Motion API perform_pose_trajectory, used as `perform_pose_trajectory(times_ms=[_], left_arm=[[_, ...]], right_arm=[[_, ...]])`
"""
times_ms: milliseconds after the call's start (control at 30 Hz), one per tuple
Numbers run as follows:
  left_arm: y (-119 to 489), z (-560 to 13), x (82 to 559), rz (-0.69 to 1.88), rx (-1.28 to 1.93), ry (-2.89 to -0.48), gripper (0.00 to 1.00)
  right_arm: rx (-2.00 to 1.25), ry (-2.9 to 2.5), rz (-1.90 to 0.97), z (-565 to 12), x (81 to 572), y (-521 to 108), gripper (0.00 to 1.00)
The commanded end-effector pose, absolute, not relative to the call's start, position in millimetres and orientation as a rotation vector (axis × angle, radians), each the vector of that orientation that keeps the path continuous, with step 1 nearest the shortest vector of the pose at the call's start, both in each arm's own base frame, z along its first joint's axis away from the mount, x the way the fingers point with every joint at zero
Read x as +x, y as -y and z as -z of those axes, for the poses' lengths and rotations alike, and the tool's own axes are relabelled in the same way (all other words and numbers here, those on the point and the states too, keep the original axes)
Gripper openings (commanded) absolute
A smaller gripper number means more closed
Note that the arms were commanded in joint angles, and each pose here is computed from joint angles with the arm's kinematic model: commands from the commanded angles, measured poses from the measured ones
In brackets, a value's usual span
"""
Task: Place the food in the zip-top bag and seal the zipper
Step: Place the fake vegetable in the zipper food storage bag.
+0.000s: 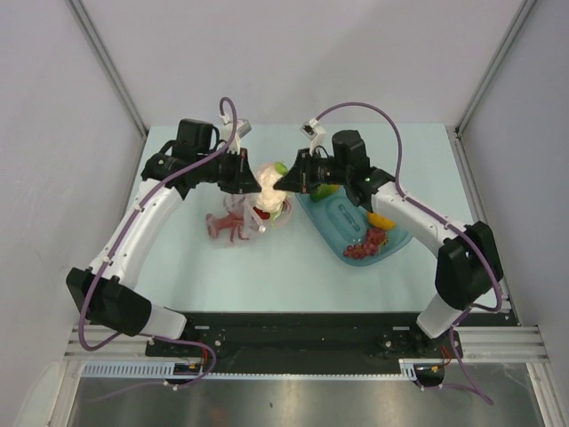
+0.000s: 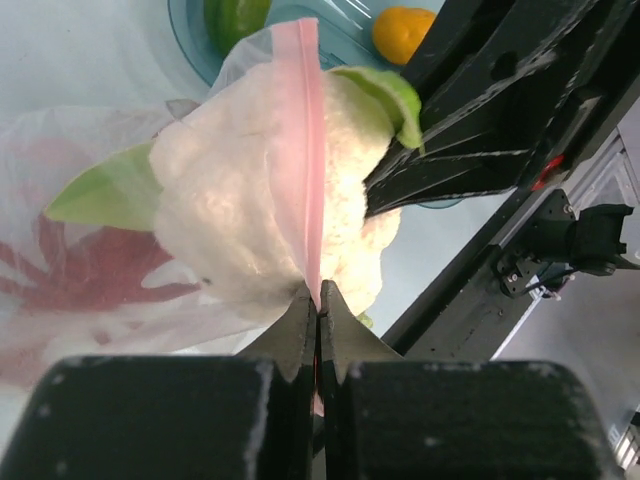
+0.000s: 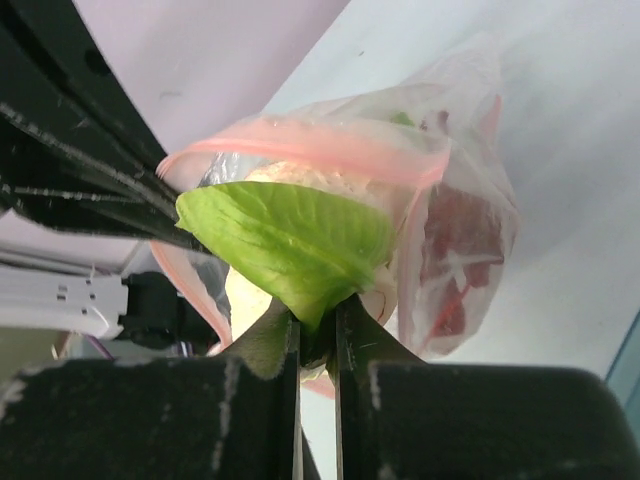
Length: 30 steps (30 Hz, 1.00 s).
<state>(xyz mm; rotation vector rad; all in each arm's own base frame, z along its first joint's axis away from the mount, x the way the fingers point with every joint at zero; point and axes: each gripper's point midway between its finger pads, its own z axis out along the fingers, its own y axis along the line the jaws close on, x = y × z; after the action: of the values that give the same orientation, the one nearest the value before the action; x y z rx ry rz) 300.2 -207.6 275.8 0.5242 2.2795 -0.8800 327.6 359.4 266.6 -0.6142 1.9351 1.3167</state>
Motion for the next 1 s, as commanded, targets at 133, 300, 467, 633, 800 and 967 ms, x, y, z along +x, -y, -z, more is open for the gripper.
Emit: perform_pose_trajectory(times_ms=[133, 300, 467, 633, 800, 967], left_arm=[[227, -315, 292, 1.031, 0.533, -2.151, 0.00], [228, -323, 291, 1.060, 0.514, -2.134, 0.00], [221, -327, 290, 1.045, 0.495, -2.124, 0.00], [214, -324, 290, 1.030, 0.478, -2.131, 0.00], [213, -317, 287, 1.028, 0.473, -2.140, 0.00], [211, -308, 290, 1.007, 0.460, -2.153, 0.00]], right_arm=[[-0.464, -1.897, -1.323, -276, 329, -403, 0.00], [-0.479, -1.933, -1.367, -258, 321, -421, 0.04], [-0.596, -1.947, -1.437, -255, 299, -423, 0.33], [-0.736, -1.870, -1.382, -273, 291, -401, 0.89], [-0.835, -1.862, -1.354, -290, 269, -375, 1.00], [-0.749, -1.844, -1.310, -314, 287, -334, 1.00]])
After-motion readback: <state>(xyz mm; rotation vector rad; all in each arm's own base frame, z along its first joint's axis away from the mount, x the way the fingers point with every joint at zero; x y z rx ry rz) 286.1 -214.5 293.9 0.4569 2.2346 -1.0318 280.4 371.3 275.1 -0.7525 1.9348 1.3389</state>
